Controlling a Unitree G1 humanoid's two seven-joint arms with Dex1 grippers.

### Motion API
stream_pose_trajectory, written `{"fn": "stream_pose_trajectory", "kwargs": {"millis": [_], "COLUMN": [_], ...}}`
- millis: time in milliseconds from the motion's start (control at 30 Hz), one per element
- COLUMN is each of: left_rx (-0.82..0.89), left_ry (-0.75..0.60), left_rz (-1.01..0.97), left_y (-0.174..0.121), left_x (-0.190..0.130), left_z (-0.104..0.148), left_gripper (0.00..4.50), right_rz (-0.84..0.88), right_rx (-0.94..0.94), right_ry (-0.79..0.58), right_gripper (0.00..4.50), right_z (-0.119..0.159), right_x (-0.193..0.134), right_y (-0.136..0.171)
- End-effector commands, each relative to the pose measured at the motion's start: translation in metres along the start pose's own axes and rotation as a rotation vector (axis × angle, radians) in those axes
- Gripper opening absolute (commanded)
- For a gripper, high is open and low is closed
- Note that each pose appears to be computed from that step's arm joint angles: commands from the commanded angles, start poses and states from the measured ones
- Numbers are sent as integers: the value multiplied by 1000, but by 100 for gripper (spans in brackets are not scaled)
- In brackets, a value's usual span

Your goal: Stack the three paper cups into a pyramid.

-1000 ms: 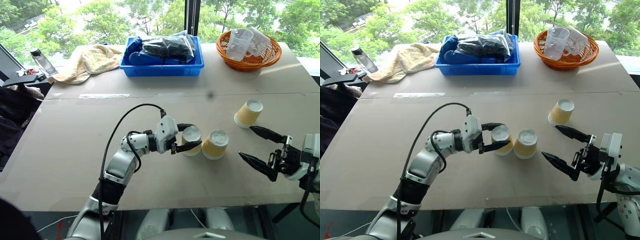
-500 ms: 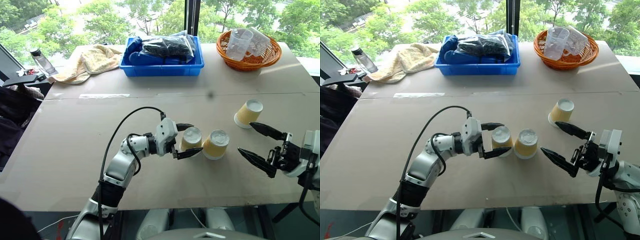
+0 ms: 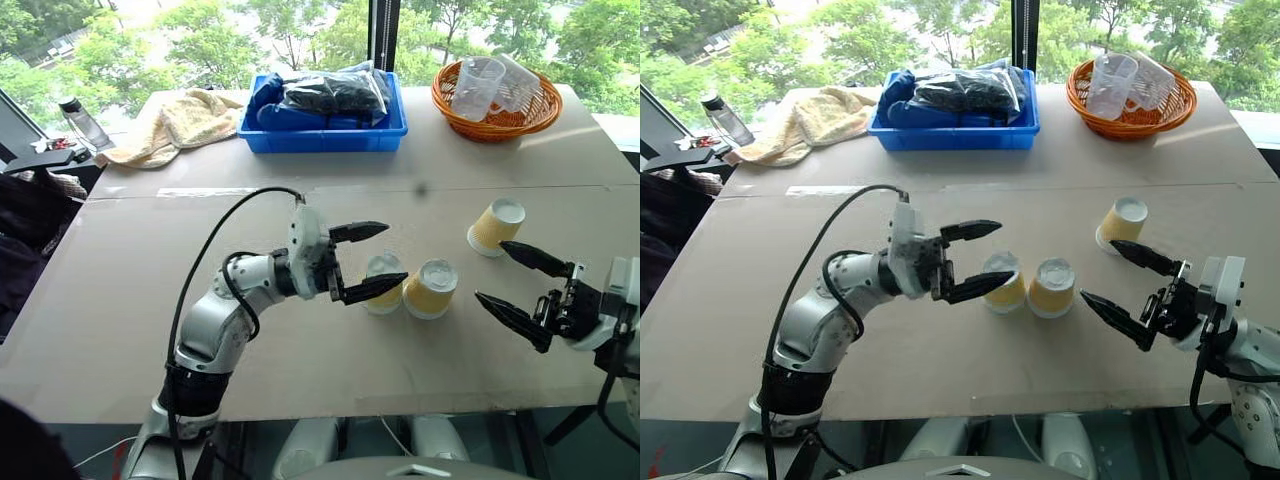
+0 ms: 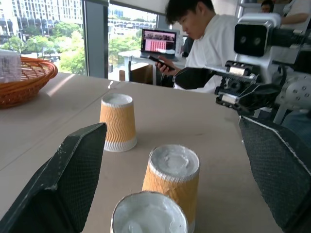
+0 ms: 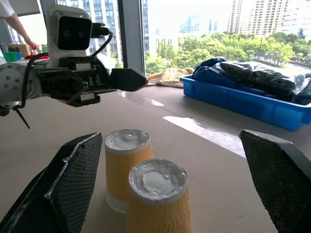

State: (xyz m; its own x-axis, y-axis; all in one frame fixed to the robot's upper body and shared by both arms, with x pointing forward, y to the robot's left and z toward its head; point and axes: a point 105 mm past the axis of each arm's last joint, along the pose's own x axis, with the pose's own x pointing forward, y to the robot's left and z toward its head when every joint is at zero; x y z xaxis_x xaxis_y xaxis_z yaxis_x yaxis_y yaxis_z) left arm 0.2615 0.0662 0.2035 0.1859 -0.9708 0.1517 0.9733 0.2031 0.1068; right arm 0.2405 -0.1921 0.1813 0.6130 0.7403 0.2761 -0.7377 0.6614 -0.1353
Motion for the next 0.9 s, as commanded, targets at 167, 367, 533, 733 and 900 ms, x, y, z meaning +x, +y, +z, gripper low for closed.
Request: {"fn": "stream_pose_trajectory", "kwargs": {"millis": [167, 367, 533, 733, 900], "left_rx": [20, 61, 83, 97, 96], "left_ry": [210, 311, 350, 330, 344], "left_rz": [-34, 24, 83, 83, 94], "left_y": [1, 11, 16, 10, 8], "left_x": [-40, -56, -62, -58, -60], "left_z": [34, 52, 57, 60, 58], "left_gripper": [446, 446, 446, 446, 446], "right_rz": [-466, -555, -545, -519, -448], "right_rx": [-127, -52, 31, 29, 38], "right_ry": [122, 157, 121, 173, 156], "right_gripper": [450, 450, 450, 450, 450], "right_z": [-10, -30, -38, -53, -57], "right_x": [-5, -1, 7, 10, 21], "right_y": [-69, -86, -93, -98, -94]}}
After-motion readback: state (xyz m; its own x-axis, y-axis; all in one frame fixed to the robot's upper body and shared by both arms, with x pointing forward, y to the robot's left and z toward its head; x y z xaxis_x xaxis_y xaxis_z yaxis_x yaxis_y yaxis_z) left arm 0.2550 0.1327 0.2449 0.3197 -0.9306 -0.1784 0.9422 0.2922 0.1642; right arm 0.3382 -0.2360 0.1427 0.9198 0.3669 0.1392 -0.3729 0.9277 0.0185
